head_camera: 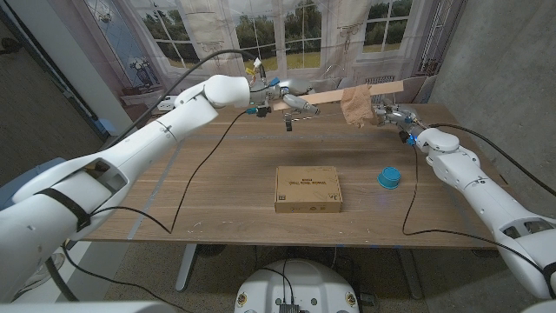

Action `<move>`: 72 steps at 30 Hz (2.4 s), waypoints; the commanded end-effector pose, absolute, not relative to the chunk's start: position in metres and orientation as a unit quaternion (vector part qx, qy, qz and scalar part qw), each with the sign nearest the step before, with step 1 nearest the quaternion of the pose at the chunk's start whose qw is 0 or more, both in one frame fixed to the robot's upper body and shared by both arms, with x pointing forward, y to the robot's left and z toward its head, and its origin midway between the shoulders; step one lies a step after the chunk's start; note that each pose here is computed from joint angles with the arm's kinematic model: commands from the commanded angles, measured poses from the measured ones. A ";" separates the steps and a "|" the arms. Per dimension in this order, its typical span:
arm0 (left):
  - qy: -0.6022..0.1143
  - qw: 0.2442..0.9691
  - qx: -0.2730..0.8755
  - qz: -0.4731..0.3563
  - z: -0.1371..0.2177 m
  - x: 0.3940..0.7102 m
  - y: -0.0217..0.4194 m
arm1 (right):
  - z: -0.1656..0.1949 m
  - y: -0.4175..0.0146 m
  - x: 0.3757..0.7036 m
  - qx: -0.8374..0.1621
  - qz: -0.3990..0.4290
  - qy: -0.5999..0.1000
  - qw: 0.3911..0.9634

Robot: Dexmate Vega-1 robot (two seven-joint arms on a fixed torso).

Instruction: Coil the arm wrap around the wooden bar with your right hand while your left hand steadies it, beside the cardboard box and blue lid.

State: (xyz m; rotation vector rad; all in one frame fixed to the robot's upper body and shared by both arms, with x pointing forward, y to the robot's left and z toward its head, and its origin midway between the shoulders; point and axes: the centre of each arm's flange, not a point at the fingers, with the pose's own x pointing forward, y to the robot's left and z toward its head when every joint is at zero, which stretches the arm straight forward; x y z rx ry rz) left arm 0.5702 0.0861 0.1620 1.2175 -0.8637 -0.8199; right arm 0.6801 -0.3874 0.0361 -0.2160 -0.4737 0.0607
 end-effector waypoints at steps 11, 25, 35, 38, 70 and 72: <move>-0.378 0.657 0.546 -0.357 0.162 0.565 0.077 | -0.022 -0.394 0.645 -0.077 0.021 -0.261 0.962; -0.378 0.653 0.549 -0.359 0.160 0.559 0.070 | -0.066 -0.405 0.611 -0.027 -0.011 -0.296 0.955; -0.380 0.652 0.550 -0.358 0.159 0.555 0.065 | -0.088 -0.404 0.581 -0.029 -0.015 -0.309 0.950; -0.382 0.651 0.551 -0.356 0.159 0.554 0.063 | -0.092 -0.400 0.573 -0.039 -0.013 -0.310 0.950; -0.381 0.651 0.553 -0.353 0.153 0.550 0.061 | -0.095 -0.382 0.479 -0.130 -0.017 -0.338 0.932; -0.382 0.651 0.553 -0.353 0.153 0.550 0.061 | -0.097 -0.382 0.471 -0.137 -0.027 -0.340 0.930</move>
